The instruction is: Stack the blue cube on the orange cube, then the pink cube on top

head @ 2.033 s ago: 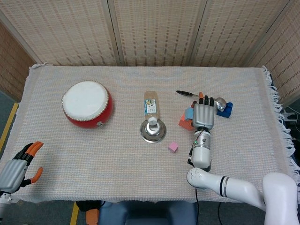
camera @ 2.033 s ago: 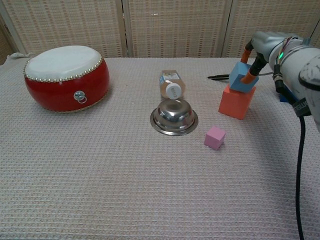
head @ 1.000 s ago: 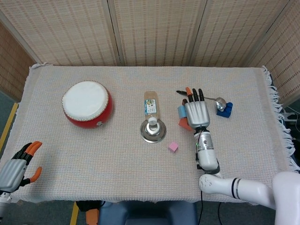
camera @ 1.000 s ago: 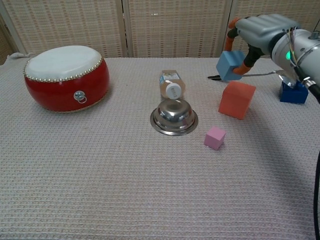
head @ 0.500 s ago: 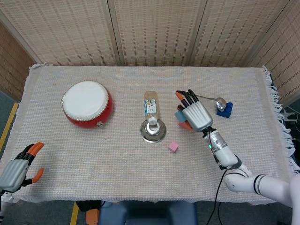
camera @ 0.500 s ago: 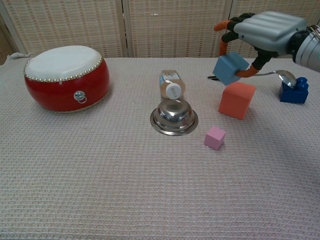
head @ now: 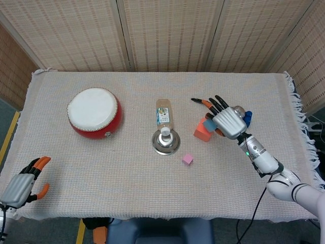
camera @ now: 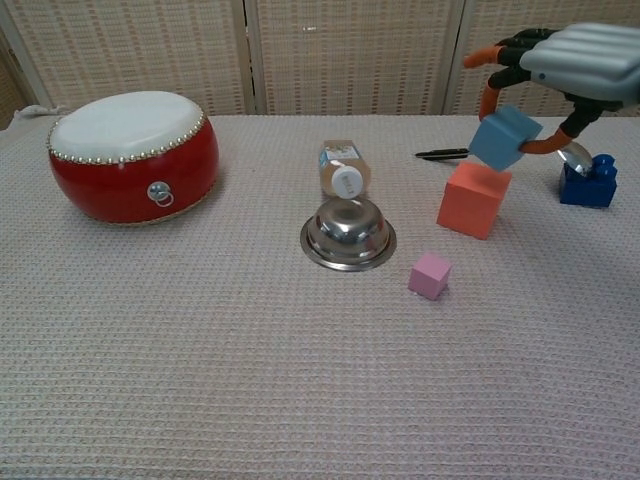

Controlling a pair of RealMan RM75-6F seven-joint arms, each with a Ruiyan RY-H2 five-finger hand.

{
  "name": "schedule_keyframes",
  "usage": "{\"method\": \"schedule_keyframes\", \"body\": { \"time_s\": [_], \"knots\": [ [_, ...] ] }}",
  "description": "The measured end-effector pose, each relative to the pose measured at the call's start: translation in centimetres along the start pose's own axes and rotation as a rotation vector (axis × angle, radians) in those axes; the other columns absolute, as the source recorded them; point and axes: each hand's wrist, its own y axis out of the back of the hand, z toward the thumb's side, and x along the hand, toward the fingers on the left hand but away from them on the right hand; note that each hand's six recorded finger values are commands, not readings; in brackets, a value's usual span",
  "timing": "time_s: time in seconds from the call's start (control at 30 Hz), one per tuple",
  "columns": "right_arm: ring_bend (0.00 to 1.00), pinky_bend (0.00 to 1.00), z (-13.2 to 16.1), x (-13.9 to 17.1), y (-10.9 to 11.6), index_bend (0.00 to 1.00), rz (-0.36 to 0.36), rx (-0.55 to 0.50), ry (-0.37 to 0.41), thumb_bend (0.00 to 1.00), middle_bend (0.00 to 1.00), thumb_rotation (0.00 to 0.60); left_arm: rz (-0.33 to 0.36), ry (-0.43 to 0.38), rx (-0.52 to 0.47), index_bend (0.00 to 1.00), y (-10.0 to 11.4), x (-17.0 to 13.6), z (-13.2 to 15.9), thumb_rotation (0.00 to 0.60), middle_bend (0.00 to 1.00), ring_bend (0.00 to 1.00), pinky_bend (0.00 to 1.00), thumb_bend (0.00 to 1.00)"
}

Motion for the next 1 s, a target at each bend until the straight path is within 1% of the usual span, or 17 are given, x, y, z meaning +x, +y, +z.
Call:
{"method": "schedule_keyframes", "body": {
  "time_s": [0.1,0.23,0.33,0.43,0.5,0.67,0.77,1.0],
  "knots": [
    [0.00,0.00,-0.4,-0.2,-0.6,0.51,0.004,0.009,0.010,0.20,0.04,0.600,-0.006,0.009,0.003,0.00,-0.2,0.1,-0.1,0.600,0.03,0.00,0.18,0.46],
    [0.00,0.00,-0.4,-0.4,-1.0,0.51,-0.001,0.047,0.044,0.20,0.04,0.600,-0.007,0.023,0.009,0.00,-0.3,0.3,-0.4,0.600,0.03,0.00,0.18,0.46],
    [0.00,0.00,-0.4,-0.4,-1.0,0.50,-0.022,0.065,0.067,0.20,0.04,0.600,-0.007,0.029,0.013,0.00,-0.4,0.5,-0.6,0.600,0.03,0.00,0.18,0.46],
    [0.00,0.00,-0.1,-0.4,-1.0,0.50,-0.039,0.061,0.088,0.20,0.04,0.600,-0.009,0.027,0.018,0.00,-0.5,0.6,-0.5,0.600,0.03,0.00,0.18,0.46],
    [0.00,0.01,0.0,-0.4,-1.0,0.50,-0.045,0.067,0.106,0.20,0.04,0.600,-0.011,0.029,0.021,0.00,-0.6,0.6,-0.5,0.600,0.03,0.00,0.18,0.46],
    [0.00,0.02,0.3,-0.2,-1.4,0.50,-0.042,0.121,0.150,0.20,0.04,0.600,-0.011,0.035,0.022,0.00,-0.6,0.7,-0.6,0.600,0.03,0.00,0.18,0.46],
    [0.00,0.02,0.3,-0.1,-1.6,0.50,-0.038,0.149,0.162,0.20,0.04,0.600,-0.013,0.035,0.022,0.00,-0.7,0.7,-0.6,0.600,0.03,0.00,0.18,0.46],
    [0.00,0.02,0.7,-0.5,-1.7,0.50,-0.052,0.156,0.170,0.20,0.04,0.600,-0.014,0.039,0.022,0.00,-0.7,0.7,-0.7,0.600,0.03,0.00,0.18,0.46]
  ]
}}
